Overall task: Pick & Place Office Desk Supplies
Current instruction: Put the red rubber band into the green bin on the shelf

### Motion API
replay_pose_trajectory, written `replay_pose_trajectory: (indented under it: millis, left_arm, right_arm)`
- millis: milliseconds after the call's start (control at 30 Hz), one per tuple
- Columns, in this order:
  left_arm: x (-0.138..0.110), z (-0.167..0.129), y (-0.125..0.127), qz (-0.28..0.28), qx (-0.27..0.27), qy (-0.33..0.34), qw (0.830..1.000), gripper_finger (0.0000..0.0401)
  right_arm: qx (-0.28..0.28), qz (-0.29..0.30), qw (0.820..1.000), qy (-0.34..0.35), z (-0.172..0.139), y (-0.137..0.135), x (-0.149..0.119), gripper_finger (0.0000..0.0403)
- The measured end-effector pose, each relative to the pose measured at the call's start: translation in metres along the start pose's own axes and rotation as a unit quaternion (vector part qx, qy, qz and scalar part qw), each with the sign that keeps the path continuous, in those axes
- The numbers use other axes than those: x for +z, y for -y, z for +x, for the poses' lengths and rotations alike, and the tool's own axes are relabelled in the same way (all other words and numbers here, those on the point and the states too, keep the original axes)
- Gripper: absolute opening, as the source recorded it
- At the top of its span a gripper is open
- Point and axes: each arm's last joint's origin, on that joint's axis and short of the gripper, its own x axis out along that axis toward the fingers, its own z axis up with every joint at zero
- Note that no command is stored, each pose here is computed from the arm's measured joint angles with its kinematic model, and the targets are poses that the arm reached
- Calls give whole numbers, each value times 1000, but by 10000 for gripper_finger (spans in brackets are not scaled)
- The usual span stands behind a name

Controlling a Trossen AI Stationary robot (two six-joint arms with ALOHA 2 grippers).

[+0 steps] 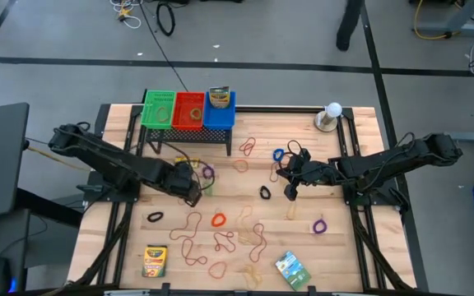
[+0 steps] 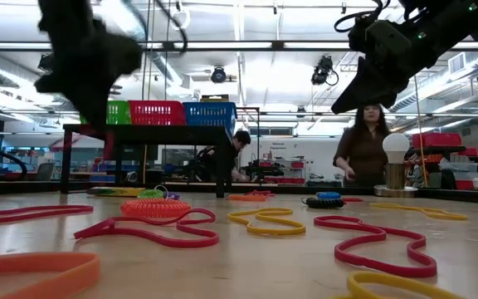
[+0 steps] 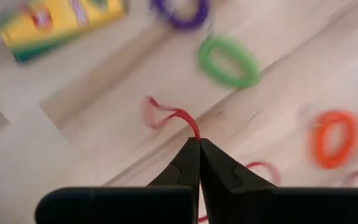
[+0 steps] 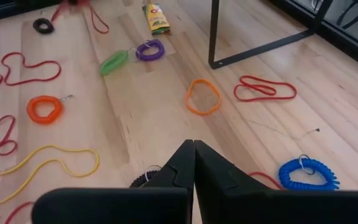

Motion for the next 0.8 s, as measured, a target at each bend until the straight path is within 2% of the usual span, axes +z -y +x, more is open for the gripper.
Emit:
replay_pose_trajectory:
  millis: [267, 467, 600, 800]
  left_arm:
    - [32, -78, -12, -32, -24, 92, 995, 4]
    - [62, -132, -40, -64, -2, 173, 983, 4]
    - [81, -154, -60, -60, 16, 218, 974, 4]
    - [104, -160, -98, -45, 90, 238, 966, 3]
  right_arm:
    - [1, 1, 1000, 2, 0, 0, 0, 8]
    - [0, 13, 1000, 3, 0, 0, 1, 8]
    - [-2, 15, 1000, 4, 0, 0, 1, 8]
    - [-18, 33, 999, 11, 0, 1, 1, 8]
